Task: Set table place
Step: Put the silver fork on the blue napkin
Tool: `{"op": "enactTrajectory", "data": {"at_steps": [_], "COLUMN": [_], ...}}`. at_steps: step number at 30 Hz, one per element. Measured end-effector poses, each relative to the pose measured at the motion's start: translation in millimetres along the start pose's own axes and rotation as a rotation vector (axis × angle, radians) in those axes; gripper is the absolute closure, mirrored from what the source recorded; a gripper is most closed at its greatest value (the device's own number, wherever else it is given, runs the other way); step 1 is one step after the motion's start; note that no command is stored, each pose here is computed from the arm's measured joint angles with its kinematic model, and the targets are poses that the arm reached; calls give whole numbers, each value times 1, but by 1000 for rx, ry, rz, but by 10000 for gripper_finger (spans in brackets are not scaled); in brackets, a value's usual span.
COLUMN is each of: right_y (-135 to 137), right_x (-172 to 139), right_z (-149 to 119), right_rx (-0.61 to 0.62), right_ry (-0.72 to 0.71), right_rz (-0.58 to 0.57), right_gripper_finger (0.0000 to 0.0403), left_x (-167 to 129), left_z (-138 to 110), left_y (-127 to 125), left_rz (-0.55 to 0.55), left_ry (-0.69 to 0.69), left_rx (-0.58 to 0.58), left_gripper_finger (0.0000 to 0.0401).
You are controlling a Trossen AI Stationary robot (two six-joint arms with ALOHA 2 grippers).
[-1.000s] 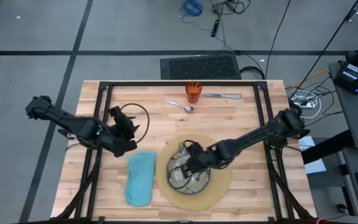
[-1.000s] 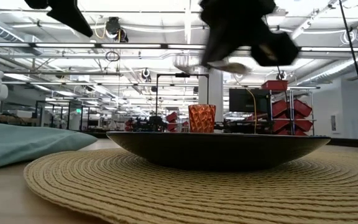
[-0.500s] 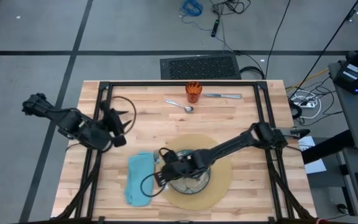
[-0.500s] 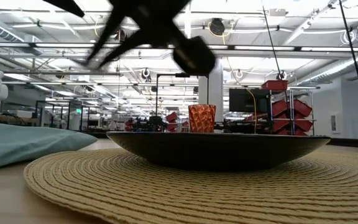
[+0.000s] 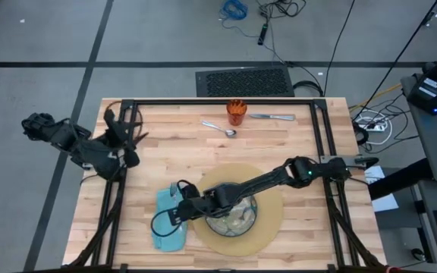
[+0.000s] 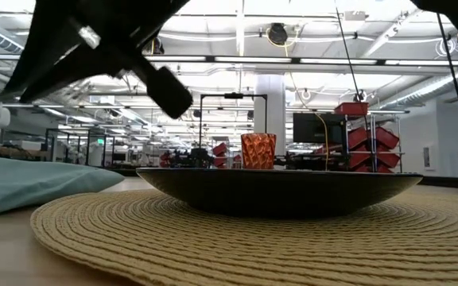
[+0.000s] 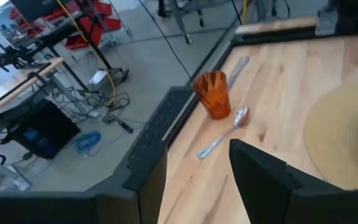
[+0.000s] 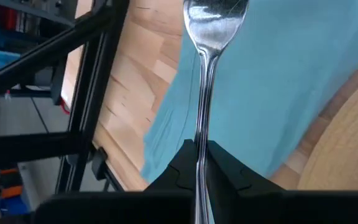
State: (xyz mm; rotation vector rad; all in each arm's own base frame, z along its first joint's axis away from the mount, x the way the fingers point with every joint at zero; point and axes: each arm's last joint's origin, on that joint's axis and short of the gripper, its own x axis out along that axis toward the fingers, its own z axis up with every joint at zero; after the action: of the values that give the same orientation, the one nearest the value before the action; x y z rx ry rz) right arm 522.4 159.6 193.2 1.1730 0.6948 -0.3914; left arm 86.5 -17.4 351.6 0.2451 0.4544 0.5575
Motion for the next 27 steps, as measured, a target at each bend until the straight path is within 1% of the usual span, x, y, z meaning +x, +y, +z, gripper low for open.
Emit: {"op": "enactTrajectory", "data": {"at_steps": [5, 11, 16, 21, 25, 27], "right_y": [-2, -8, -15, -16, -24, -25], "right_x": [5, 13, 23, 27, 39, 45], "right_z": [1, -1, -3, -4, -8, -11], "right_rx": [57, 102, 145, 173, 200, 225], "right_ry": [-12, -12, -3, -2, 31, 45], "right_rz": [0, -8, -20, -10, -14, 4], "right_gripper_finger": [403, 403, 403, 403, 403, 403], "left_x": [-7, -16, -22, -23, -23, -23], "left_z": [1, 1, 4, 3, 3, 2], "left_y": [11, 26, 36, 39, 39, 39], "left_rz": [2, 34, 47, 59, 59, 59], "left_ry": [-60, -121, -145, -150, -150, -146], "left_rx": [-24, -51, -83, -84, -83, -77], "left_gripper_finger": [240, 240, 240, 240, 240, 240]}}
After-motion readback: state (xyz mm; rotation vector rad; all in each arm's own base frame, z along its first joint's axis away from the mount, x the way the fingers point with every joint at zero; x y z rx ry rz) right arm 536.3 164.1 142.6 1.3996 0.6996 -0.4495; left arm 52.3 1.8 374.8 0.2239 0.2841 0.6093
